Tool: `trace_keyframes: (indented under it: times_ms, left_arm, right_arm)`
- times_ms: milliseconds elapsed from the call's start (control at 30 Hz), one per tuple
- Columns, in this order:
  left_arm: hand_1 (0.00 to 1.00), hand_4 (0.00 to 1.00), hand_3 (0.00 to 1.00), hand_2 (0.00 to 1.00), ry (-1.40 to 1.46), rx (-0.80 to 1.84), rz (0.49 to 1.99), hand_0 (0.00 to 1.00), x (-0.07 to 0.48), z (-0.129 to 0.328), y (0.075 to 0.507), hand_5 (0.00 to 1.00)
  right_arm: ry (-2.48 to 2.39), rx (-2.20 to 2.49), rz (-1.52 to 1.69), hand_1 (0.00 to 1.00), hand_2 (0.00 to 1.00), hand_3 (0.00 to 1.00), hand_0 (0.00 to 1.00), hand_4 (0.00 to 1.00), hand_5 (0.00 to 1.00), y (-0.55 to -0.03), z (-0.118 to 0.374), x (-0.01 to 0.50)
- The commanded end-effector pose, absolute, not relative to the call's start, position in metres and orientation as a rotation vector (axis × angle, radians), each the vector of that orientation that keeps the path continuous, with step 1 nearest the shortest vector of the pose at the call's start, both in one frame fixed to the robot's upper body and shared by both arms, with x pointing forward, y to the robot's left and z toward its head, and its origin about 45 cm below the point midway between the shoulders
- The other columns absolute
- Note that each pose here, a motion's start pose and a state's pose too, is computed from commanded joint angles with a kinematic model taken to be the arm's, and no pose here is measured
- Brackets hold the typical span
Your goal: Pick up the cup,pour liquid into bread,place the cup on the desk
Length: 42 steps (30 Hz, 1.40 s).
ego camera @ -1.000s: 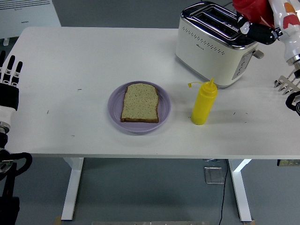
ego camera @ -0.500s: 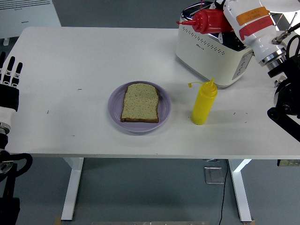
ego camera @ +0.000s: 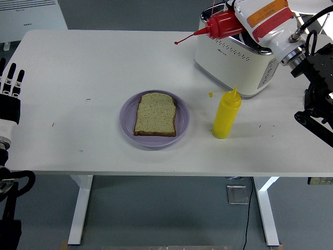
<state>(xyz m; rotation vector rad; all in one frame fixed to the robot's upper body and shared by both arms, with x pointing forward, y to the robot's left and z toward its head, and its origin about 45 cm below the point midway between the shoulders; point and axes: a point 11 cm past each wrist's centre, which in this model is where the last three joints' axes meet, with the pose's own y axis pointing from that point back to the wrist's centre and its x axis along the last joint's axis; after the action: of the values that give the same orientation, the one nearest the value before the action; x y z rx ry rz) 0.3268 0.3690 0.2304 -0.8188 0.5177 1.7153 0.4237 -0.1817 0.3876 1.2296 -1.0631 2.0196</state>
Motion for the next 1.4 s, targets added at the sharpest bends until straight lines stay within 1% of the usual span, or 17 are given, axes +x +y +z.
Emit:
trace_keyframes:
  times_ms: [167,467,600,800,900,1000,1233,1367,1400]
  left_arm:
    - [0.782,0.488,0.731,0.810,0.518,-0.819,1.716,0.809,0.327,0.230,0.369,0.998]
    - [0.782,0.488,0.730,0.809,0.519,-0.823,1.714,0.809,0.327,0.230,0.369,0.998]
    - [0.781,0.488,0.730,0.809,0.519,-0.823,1.716,0.809,0.327,0.230,0.370,0.998]
    - [0.781,0.488,0.729,0.809,0.520,-0.823,1.715,0.809,0.327,0.230,0.370,0.998]
    - [0.781,0.488,0.729,0.809,0.520,-0.823,1.715,0.809,0.327,0.230,0.370,0.998]
    - [0.781,0.487,0.729,0.809,0.517,-0.824,1.717,0.809,0.326,0.231,0.371,0.998]
    - [0.781,0.489,0.729,0.809,0.517,-0.824,1.719,0.809,0.326,0.230,0.371,0.998]
    - [0.781,0.489,0.729,0.809,0.519,-0.822,1.719,0.808,0.326,0.230,0.371,0.998]
    - [0.781,0.489,0.729,0.809,0.520,-0.821,1.720,0.808,0.326,0.229,0.371,0.998]
  right_arm:
    - [-1.064,1.237,2.006,0.260,0.359,0.479,0.228,0.439,0.049,-0.182,0.385,0.424]
    - [-1.109,1.209,2.068,0.260,0.359,0.479,0.228,0.433,0.051,-0.182,0.413,0.418]
    - [-1.112,1.210,2.090,0.260,0.359,0.479,0.230,0.435,0.048,-0.178,0.417,0.415]
    - [-0.923,1.237,2.069,0.260,0.359,0.480,0.229,0.426,0.050,-0.168,0.380,0.415]
    - [-0.888,1.243,2.057,0.260,0.359,0.480,0.229,0.426,0.050,-0.167,0.371,0.416]
    - [-0.926,1.227,2.054,0.261,0.360,0.480,0.231,0.425,0.049,-0.171,0.378,0.418]
    - [-1.073,1.185,2.096,0.261,0.360,0.479,0.231,0.425,0.049,-0.175,0.417,0.417]
    - [-1.064,1.185,2.110,0.261,0.359,0.476,0.231,0.424,0.048,-0.171,0.419,0.416]
    - [-1.030,1.191,2.110,0.261,0.359,0.476,0.231,0.424,0.048,-0.168,0.413,0.417]
